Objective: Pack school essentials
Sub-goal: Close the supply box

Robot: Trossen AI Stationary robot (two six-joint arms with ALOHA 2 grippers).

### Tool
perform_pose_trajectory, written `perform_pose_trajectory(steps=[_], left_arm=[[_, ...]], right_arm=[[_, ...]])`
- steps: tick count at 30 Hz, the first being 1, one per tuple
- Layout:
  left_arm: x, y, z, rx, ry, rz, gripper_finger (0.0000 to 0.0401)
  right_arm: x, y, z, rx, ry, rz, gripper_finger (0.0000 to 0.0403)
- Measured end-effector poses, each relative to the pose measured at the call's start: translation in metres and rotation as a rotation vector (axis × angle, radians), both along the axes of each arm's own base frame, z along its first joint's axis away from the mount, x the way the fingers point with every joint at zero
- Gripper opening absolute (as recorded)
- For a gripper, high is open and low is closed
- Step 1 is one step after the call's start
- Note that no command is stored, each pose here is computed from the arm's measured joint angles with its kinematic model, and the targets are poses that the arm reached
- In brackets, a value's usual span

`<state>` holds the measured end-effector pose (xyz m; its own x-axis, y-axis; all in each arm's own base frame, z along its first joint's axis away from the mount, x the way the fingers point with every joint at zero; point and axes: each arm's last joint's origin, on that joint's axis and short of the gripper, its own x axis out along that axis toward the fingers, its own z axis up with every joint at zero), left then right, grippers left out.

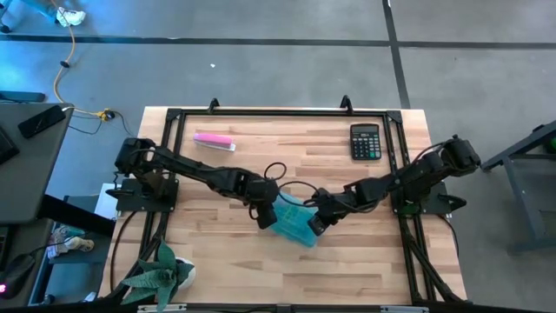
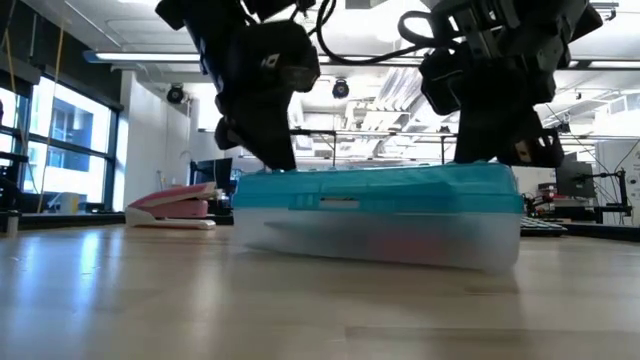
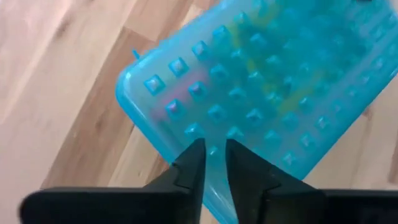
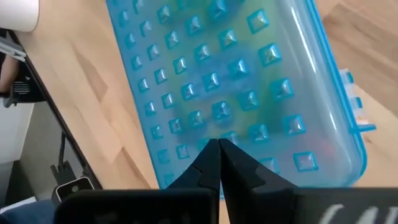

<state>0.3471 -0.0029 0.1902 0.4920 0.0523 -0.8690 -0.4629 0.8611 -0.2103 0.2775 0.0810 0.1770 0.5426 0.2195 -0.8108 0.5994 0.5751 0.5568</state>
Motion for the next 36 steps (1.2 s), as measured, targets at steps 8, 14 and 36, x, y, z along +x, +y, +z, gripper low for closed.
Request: perform_pose_trajectory(steps=[8,14,36], left_arm=[[0.002,-0.002,-0.006,-0.021,0.020,-0.010,0.0004],[0.001,-0.003,-0.005,-0.058,0.018,0.046,0.0007],[0.002,-0.002,-0.007,-0.071,0.017,0.103,0.0001]], right_arm=[[0.002,-0.012,-0.001,-0.016,0.012,0.008,0.0000],[0.003,-0.026,-0.002,-0.032,0.028,-0.017,0.0000],[0.002,-0.051,-0.006,-0.045,0.082,-0.085,0.0000]])
